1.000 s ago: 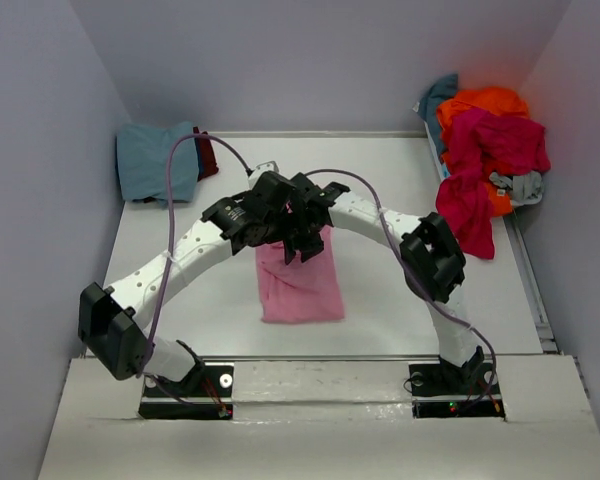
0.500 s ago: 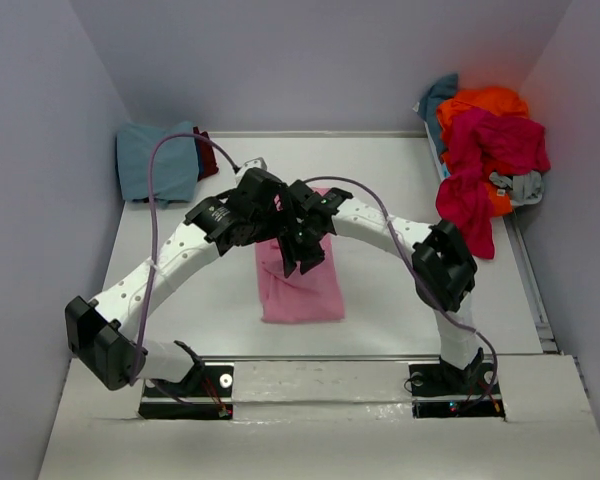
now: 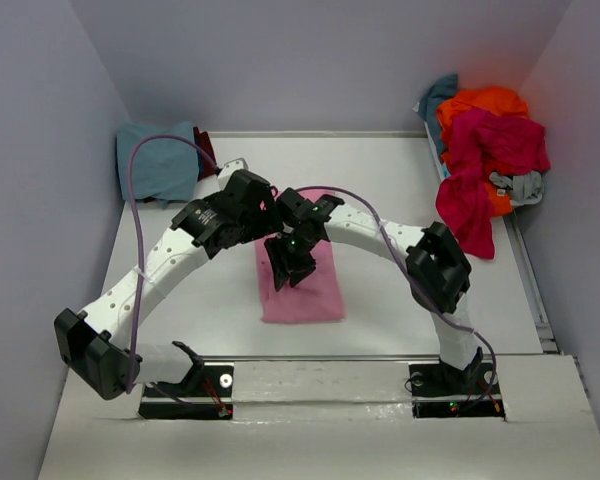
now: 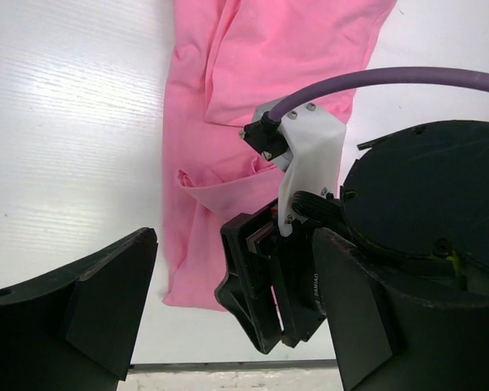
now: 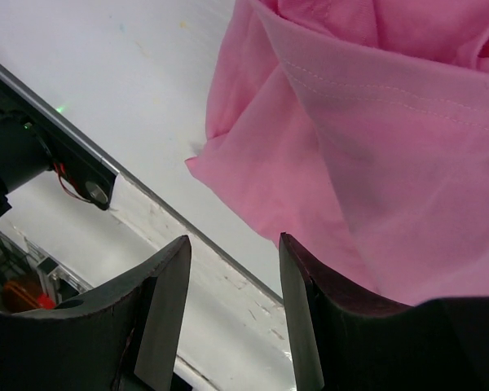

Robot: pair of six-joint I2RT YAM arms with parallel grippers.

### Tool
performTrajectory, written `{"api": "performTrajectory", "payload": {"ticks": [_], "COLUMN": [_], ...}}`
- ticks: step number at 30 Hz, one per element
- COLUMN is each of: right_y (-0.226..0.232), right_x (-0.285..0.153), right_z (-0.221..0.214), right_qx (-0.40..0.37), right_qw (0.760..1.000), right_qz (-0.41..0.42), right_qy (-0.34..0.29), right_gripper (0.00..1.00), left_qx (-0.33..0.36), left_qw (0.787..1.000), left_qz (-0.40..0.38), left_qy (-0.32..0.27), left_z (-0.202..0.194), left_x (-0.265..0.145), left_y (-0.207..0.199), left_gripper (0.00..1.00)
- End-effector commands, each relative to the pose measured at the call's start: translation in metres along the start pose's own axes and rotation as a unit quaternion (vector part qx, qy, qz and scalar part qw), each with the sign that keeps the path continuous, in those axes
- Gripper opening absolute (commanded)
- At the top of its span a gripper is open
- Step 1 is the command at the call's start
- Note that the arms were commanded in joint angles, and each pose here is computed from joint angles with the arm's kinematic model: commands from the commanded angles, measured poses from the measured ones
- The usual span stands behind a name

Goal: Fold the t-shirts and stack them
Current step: Fold the tshirt

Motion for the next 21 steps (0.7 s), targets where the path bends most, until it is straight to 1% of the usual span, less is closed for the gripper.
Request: {"api": "performTrajectory", "payload": {"ticks": [1,8,11,13,14,16,21], "right_y": [0.026,0.009,0.003,-0.005,-0.004,-0.01,-0.015], "right_x": [0.025,0.054,0.06,0.062,0.061,0.06,0.045], "right_z": [-0.019,-0.029,-0.026,-0.023,-0.023,-0.02,-0.012], "right_qx": [-0.045,-0.037,-0.035,-0.03,-0.027,-0.02,-0.008], "right_qw": [0.997,0.996,0.997,0.997,0.997,0.997,0.993], "right_qz": [0.039,0.029,0.012,-0.026,-0.026,-0.059,-0.116], "right_qy": [0.046,0.08,0.073,0.061,0.062,0.053,0.016], "right_gripper": [0.53,0.53,0.53,0.53,0.53,0.53,0.53], "left_qx": [-0.042,-0.041,-0.041,-0.04,-0.039,-0.04,-0.034], "left_qw": [0.995,0.995,0.994,0.995,0.995,0.995,0.996], "left_qz": [-0.059,-0.056,-0.053,-0.051,-0.051,-0.053,-0.049], "left_qy": [-0.067,-0.079,-0.082,-0.079,-0.079,-0.078,-0.067], "left_z": [0.03,0.038,0.041,0.04,0.04,0.039,0.033], "left_x": [-0.003,-0.007,-0.007,-0.006,-0.006,-0.006,-0.002], "left_y": [-0.029,-0.028,-0.027,-0.026,-0.026,-0.026,-0.023], "left_gripper": [0.89,0.9,0.9,0.9,0.9,0.9,0.9]}}
Point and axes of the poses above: each gripper's point midway between its finger pads, its own x axis out along the fingers, its own y axis along the line the jaws close on, z = x × y, the point moved 6 cm from there along -x, back along the fingers, and after that the axes turned 6 degrees about -x, right-handed, at the moved point
